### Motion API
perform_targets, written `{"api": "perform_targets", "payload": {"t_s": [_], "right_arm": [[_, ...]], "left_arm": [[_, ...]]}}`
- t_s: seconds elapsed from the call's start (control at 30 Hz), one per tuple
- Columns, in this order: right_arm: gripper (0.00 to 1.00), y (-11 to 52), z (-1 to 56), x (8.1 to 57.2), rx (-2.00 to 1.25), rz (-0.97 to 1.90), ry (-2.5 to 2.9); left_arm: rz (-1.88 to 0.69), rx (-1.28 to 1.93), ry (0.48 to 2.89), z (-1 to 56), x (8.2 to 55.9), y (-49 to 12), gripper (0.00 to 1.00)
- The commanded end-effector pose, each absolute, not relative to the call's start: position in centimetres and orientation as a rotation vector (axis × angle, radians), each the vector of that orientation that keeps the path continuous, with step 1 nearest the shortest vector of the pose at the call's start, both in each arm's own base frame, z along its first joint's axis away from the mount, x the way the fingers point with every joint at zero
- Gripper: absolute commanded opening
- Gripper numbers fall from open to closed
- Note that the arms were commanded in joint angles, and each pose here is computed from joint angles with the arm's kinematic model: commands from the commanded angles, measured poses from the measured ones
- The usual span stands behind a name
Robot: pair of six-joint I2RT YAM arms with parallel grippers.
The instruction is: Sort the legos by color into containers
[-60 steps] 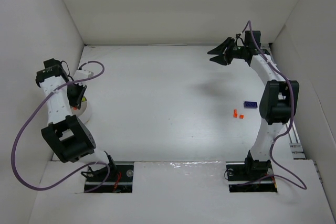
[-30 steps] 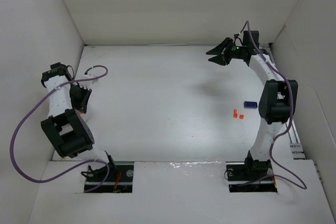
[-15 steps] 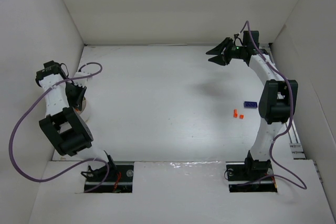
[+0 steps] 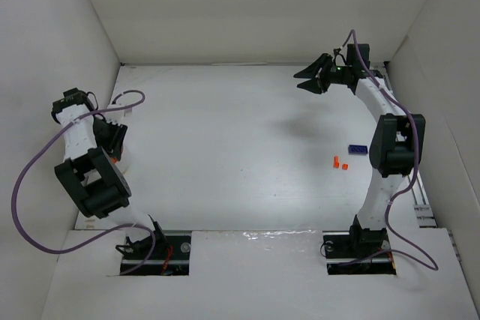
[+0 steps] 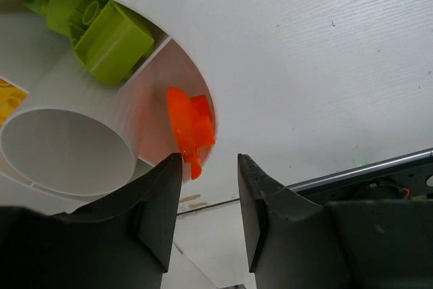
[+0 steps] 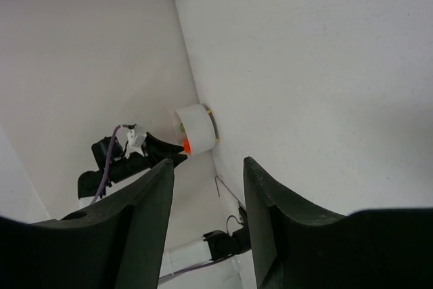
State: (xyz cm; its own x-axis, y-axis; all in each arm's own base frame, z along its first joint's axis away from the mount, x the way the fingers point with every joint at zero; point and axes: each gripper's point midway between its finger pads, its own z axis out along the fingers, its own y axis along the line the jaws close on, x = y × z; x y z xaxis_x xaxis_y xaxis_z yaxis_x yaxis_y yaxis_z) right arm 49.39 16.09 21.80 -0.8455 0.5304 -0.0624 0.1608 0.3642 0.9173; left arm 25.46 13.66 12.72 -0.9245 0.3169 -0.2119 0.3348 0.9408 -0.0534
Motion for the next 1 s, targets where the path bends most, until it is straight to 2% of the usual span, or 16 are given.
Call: {"api": "perform_targets", "payload": {"t_s": [0.0,0.2,0.47,0.73,0.8,0.87,0.9,0.97], "right_arm": [[0.51,16.8,23.1,49.5,0.532,1.493,2.259],[0.51,16.8,23.1,49.5,0.532,1.493,2.259],[0.5,17.2,23.2,49.4,0.512,1.48,2.255],[0.47,11.4,20.4,48.1,0.398,1.022,2.328],[0.47,9.1,18.3,45.9,0.31,0.886,2.416],[0.47,5.6,16.2,44.4,0.305,0.746,2.487],[0.47,4.2,16.0,43.6,0.26,0.676,2.497],[0.47,0.5,15.3,42.3,0.301,0.548,2.525]], "left_arm": [[-0.134,0.485,2.849,14.2,26.4,13.7,0.36],[-0.104,0.474,2.811,15.2,27.4,14.0,0.39],[-0.033,0.533,2.588,20.9,30.4,14.1,0.39],[0.072,0.489,2.244,28.4,37.4,5.2,0.41],[0.027,0.546,2.124,30.3,38.6,0.6,0.46],[0.008,0.561,2.082,30.7,39.2,-1.6,0.57],[-0.023,0.579,2.052,31.2,39.5,-3.4,0.68],[-0.086,0.612,2.049,30.6,39.9,-5.2,0.74]]}}
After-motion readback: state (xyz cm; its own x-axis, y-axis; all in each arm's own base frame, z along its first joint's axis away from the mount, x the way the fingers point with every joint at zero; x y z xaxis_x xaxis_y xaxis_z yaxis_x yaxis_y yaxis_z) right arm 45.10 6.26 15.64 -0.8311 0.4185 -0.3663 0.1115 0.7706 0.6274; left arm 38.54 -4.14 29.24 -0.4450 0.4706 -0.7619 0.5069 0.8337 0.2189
